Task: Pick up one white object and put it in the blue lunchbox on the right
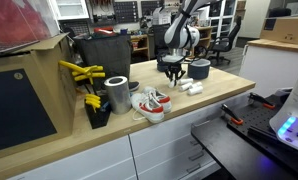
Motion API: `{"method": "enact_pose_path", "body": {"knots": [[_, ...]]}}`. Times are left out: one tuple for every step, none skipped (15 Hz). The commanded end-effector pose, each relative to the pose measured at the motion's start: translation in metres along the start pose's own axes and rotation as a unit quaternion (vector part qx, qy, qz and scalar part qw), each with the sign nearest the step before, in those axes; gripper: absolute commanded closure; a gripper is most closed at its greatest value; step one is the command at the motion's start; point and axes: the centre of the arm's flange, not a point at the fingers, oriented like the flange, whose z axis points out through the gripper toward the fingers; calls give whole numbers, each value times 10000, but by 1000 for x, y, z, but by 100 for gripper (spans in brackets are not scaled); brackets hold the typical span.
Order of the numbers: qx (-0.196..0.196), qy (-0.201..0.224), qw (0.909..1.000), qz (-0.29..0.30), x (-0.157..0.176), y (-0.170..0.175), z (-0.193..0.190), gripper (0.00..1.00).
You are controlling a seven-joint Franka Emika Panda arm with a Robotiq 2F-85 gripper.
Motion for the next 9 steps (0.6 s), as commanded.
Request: {"method": "enact_pose_path", "body": {"knots": [[5,168,9998,-63,-11,15,-10,94],[11,187,9998,-85,-12,18,-12,94],[9,203,9998,-84,-13,21,-16,94],[5,202,9997,-103,-14,24,-19,94],[-4,232,9997,-123,-15,28,-24,94],[-10,266,9995,-175,-17,30,-30,94],[8,332,9992,-228,-19,32,-37,94],[34,398,9988,-286,-21,34,-45,94],[51,473,9983,-348,-24,35,-53,94]]}}
